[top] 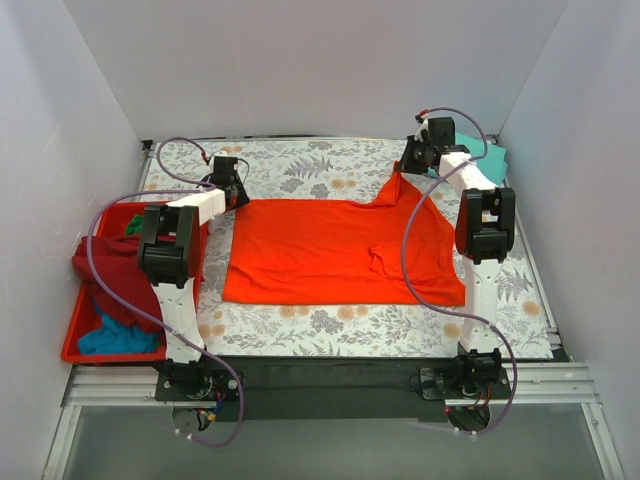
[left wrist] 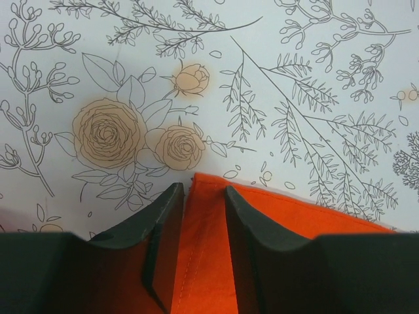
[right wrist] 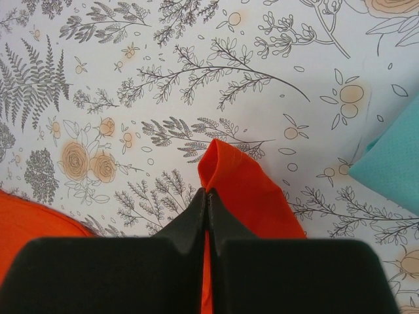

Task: Fold and stack the t-shirts
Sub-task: Fold the tshirt

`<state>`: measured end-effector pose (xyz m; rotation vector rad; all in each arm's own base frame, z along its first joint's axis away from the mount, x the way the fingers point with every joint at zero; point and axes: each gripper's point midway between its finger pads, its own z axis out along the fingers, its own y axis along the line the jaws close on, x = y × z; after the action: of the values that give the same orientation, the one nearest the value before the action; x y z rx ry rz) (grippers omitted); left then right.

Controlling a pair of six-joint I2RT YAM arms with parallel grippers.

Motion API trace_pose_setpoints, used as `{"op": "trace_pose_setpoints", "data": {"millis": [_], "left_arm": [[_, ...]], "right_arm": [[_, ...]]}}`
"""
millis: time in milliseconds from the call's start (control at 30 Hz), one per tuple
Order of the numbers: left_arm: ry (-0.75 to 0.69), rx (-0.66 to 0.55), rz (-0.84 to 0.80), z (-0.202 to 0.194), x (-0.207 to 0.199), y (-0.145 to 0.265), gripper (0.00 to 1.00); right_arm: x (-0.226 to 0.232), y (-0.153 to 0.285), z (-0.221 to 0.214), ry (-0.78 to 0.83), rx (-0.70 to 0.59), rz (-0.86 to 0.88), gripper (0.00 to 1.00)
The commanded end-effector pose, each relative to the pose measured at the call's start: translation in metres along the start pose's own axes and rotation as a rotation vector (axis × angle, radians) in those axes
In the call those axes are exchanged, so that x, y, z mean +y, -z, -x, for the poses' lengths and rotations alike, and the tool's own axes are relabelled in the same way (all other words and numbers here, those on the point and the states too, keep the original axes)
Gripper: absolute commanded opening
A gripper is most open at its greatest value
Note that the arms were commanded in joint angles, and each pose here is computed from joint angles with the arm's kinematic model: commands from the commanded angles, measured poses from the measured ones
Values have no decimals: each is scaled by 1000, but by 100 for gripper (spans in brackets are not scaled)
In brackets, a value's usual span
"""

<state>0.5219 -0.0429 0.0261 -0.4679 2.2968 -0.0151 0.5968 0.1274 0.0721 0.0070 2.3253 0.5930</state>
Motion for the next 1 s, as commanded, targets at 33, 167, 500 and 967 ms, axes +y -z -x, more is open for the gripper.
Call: {"op": "trace_pose_setpoints", "data": {"millis": [33, 167, 500, 967], "left_arm": [[3, -21, 27, 13, 5, 2, 29], [5, -22, 29, 14, 6, 1, 24], [1, 7, -8, 7, -2, -5, 0], [20, -8, -175, 23, -37, -1, 0]], "right_arm": [[8, 14, 18, 19, -42, 25, 1], [4, 16, 16, 13, -38, 21, 1], [11, 28, 23, 8, -51, 39, 1], [18, 62, 59, -5, -135, 58, 1]]}}
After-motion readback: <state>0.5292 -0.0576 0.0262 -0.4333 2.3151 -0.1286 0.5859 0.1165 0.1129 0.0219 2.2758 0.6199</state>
